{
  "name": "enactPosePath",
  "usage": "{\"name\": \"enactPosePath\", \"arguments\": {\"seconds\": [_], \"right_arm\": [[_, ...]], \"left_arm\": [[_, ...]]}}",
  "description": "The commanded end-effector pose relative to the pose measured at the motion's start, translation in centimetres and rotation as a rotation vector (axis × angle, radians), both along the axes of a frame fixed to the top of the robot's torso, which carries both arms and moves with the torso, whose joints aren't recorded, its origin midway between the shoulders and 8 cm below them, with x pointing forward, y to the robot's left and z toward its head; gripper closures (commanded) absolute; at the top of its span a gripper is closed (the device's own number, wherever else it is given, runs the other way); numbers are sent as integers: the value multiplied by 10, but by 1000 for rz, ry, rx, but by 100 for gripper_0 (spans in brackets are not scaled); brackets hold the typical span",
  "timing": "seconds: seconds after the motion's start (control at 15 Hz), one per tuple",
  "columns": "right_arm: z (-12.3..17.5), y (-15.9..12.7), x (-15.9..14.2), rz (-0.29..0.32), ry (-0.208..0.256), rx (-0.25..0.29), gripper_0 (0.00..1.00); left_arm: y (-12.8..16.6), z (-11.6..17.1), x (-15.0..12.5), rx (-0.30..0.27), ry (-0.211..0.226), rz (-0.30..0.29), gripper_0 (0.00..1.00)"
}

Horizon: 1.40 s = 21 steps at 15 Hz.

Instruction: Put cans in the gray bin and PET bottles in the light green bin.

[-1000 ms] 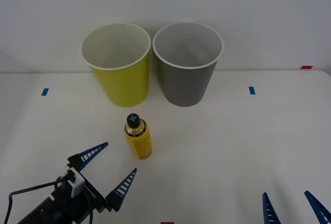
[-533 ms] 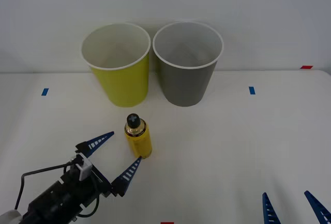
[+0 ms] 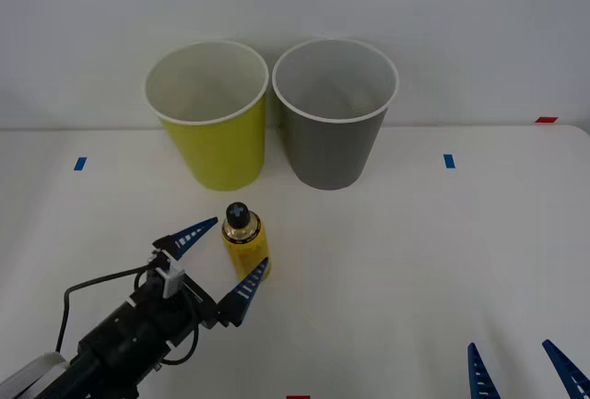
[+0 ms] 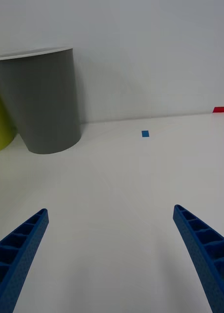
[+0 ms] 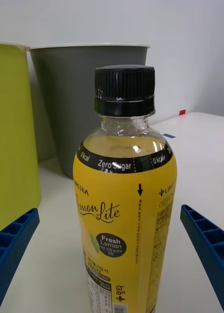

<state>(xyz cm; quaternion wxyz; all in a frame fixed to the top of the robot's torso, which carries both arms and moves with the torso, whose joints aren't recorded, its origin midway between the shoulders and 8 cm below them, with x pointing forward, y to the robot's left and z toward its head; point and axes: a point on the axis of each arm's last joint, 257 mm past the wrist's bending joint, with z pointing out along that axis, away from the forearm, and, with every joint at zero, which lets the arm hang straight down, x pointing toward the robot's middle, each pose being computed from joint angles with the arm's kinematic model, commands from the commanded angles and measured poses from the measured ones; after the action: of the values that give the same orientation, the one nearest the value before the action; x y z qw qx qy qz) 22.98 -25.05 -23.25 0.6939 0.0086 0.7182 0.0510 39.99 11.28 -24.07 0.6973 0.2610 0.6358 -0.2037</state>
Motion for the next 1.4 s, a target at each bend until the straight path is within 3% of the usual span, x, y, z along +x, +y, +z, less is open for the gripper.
{"name": "enactPosePath", "arguments": {"seconds": [0.07,0.33,0.8,0.87,0.93,1.0,1.07,1.4], "right_arm": [[0,0,0,0,0,0,12],[0,0,0,0,0,0,12],[0,0,0,0,0,0,12],[0,0,0,0,0,0,12],[0,0,0,0,0,0,12],[0,0,0,0,0,0,12],[0,0,0,0,0,0,12],[0,0,0,0,0,0,12]], "left_arm": [[-8,5,9,-8,-1,5,0],[-25,5,10,-59,24,-5,0],[-26,9,15,-65,21,-9,0],[-26,10,16,-73,23,-7,16],[-26,9,15,-70,24,-7,58],[-26,10,16,-67,21,-8,84],[-27,10,15,-66,19,-9,96],[-27,10,15,-62,15,-11,100]]}}
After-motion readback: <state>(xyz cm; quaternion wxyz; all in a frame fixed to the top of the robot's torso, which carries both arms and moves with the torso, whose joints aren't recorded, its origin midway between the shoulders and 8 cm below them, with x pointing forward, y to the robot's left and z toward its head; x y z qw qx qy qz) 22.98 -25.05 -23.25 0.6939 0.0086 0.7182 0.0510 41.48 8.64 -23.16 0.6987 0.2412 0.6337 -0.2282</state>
